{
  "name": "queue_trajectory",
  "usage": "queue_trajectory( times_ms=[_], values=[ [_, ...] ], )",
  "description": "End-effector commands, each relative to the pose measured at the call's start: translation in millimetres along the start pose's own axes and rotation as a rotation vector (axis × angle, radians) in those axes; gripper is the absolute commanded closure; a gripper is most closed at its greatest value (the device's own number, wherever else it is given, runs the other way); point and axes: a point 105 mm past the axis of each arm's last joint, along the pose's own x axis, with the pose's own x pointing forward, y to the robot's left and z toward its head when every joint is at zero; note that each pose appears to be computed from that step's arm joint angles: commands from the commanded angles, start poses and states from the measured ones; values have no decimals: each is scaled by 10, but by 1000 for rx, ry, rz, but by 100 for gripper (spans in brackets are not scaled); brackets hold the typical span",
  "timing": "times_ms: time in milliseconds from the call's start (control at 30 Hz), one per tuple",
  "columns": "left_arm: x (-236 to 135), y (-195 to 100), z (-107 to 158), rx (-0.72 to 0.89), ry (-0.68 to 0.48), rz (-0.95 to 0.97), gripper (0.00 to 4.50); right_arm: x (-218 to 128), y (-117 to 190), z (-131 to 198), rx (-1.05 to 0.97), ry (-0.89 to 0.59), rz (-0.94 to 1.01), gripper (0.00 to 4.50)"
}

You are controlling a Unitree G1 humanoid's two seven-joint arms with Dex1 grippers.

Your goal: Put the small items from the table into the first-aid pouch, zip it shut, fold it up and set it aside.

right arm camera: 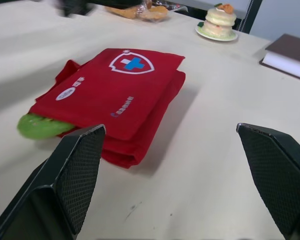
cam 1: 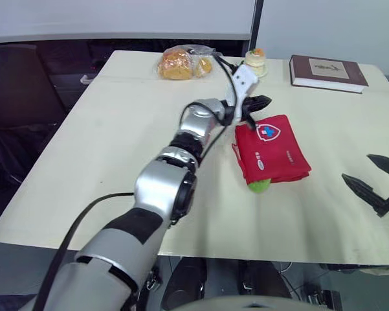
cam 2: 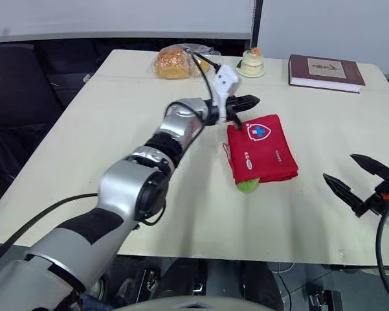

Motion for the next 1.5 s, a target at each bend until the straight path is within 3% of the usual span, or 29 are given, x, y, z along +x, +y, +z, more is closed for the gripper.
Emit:
queue_trajectory(
  times_ms=[33, 133, 300, 533, 633, 733, 800, 833, 1000, 1033, 1100, 1167, 1333, 1500],
  values=[
    [-430, -39, 37, 43, 9, -148, 285, 132, -97, -22, 56, 31, 4, 0],
    [-801, -148, -28, 18, 46, -230, 162, 314, -132, -14, 99, 32, 36, 0],
    [-1361, -410, -22, -10, 90, -298, 7, 731, -205, -72, 248, 75, 80, 0],
    [-1697, -754, 197, 55, 134, -263, 7, 1165, -162, -396, 482, 279, 144, 0],
    [-1761, -809, 256, 59, 147, -209, 7, 1197, -6, -622, 496, 421, 206, 0],
    [-1784, -836, 277, 56, 151, -174, 7, 1202, 122, -672, 526, 452, 273, 0],
    [-1782, -849, 292, 51, 145, -160, 0, 1218, 170, -644, 546, 438, 295, 82],
    [-1780, -853, 293, 50, 144, -153, 0, 1225, 191, -616, 562, 424, 301, 108],
    [-1755, -834, 331, 51, 119, -118, 0, 1269, 111, -445, 612, 309, 253, 349],
    [-1737, -812, 361, 54, 103, -106, 0, 1308, -29, -372, 629, 247, 176, 402],
    [-1698, -781, 422, 62, 75, -89, 0, 1358, -349, -249, 672, 120, -8, 448],
    [-1656, -771, 471, 73, 55, -84, 0, 1362, -642, -183, 714, 21, -213, 448],
    [-1581, -692, 553, 88, 18, -51, 0, 1326, -1030, -137, 765, -127, -620, 448],
    [-1501, -577, 661, 93, -39, -14, 0, 1435, -1135, -88, 1013, -340, -828, 448]
  ],
)
